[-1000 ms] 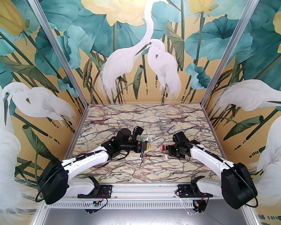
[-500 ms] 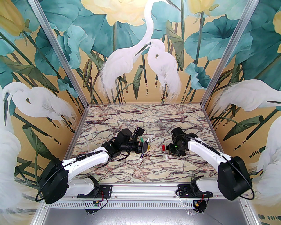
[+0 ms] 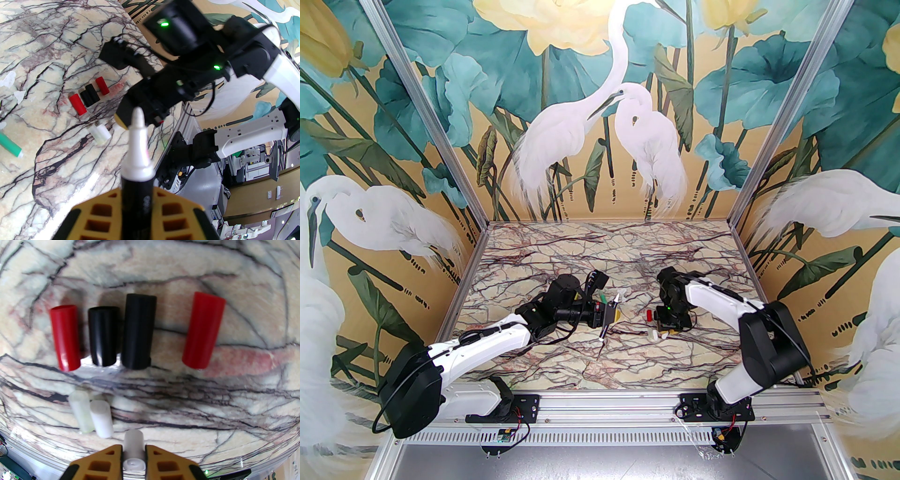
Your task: Open the pen caps
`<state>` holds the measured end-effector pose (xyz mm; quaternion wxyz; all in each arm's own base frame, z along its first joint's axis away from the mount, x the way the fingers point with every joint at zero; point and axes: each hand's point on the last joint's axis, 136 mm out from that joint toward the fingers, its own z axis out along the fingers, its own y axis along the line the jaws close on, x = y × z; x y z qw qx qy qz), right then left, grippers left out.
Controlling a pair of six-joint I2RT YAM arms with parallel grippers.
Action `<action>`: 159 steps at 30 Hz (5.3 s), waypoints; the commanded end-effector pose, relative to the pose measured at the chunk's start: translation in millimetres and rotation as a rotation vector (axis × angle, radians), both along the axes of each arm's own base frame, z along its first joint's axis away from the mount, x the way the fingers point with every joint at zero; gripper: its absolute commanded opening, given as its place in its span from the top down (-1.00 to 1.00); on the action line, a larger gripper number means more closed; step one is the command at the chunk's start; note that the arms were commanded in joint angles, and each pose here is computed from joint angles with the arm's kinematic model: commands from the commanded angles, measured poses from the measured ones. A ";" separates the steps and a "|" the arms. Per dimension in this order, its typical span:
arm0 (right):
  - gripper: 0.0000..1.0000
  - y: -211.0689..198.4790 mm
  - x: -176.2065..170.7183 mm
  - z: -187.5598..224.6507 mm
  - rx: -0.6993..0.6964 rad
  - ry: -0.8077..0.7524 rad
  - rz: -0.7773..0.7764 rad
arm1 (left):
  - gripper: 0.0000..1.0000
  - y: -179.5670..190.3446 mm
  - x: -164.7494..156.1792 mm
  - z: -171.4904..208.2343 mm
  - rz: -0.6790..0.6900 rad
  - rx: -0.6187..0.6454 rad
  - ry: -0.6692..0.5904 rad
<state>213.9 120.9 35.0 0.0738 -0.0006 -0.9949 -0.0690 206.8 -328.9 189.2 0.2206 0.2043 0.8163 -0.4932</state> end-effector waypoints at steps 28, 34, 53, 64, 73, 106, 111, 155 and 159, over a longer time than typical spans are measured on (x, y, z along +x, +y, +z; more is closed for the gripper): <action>0.41 8.8 25.9 1.4 -0.012 -0.023 0.052 | 0.92 -3.3 -6.5 10.2 -0.041 -0.045 -0.028; 0.29 16.3 26.1 22.1 0.036 -0.148 0.042 | 0.92 -1.9 -2.8 8.6 -0.018 -0.037 -0.029; -0.33 40.3 39.0 97.2 0.294 -0.614 -0.033 | 0.90 19.2 16.0 -4.8 0.155 0.062 -0.033; -0.98 37.8 23.3 140.5 0.417 -0.799 -0.025 | 0.89 30.0 23.4 -7.8 0.226 0.130 -0.017; -0.99 25.0 3.4 177.2 0.506 -0.980 -0.038 | 0.92 54.7 42.8 -35.5 0.346 0.373 0.006; -0.99 10.1 -10.7 161.3 0.471 -0.987 -0.061 | 0.92 76.4 144.2 -147.1 0.548 0.890 0.034; -0.99 12.8 -10.6 159.3 0.476 -0.974 -0.051 | 0.87 78.4 153.2 -151.0 0.554 0.896 0.033; -0.99 13.6 -7.5 150.8 0.451 -0.935 -0.054 | 0.41 91.6 160.6 -151.8 0.538 1.006 0.019; -0.99 14.3 -7.2 152.5 0.451 -0.929 -0.053 | 0.42 89.1 156.6 -128.9 0.556 0.945 0.022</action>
